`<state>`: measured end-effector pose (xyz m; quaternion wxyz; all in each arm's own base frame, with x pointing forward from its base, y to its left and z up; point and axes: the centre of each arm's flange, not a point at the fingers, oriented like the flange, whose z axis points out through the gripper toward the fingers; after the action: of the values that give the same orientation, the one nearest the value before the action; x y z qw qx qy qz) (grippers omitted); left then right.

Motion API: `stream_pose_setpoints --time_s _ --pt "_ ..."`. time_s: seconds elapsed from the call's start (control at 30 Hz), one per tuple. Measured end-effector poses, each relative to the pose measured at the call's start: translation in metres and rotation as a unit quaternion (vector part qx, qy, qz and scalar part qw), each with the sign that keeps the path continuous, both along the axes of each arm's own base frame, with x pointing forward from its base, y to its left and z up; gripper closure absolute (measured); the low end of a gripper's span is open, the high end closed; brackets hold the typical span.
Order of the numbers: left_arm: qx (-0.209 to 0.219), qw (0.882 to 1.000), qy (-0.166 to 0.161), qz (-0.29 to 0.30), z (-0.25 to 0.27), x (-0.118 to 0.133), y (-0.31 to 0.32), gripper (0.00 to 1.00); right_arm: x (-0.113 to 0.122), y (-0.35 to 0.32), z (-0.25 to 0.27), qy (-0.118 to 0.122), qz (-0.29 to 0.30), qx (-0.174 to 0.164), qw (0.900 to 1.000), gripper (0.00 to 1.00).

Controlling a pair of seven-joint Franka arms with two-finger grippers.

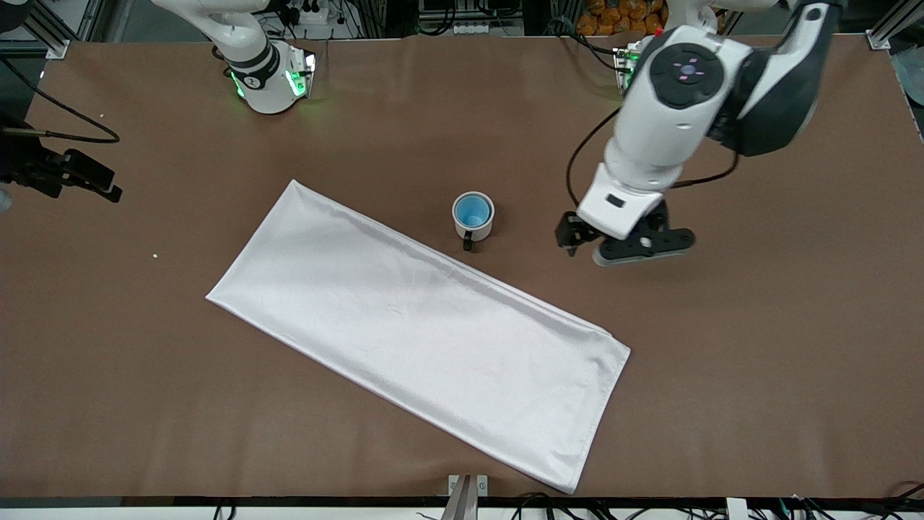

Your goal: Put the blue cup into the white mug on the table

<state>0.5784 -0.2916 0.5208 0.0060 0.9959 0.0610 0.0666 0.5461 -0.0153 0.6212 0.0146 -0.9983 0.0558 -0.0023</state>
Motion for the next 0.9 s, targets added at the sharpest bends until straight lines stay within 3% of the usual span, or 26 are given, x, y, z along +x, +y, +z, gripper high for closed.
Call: stream_pose_setpoints --time_s 0.47,0.9 --pt "0.02 1.0 0.003 -0.017 0.014 0.036 0.115 0.0 0.0 -0.001 -0.001 0.001 0.0 -0.004 1.0 0.0" --pt "0.032 0.999 -0.001 -0.011 0.038 0.04 0.185 0.0 0.0 -0.001 -0.001 0.002 0.0 -0.004 1.0 0.0"
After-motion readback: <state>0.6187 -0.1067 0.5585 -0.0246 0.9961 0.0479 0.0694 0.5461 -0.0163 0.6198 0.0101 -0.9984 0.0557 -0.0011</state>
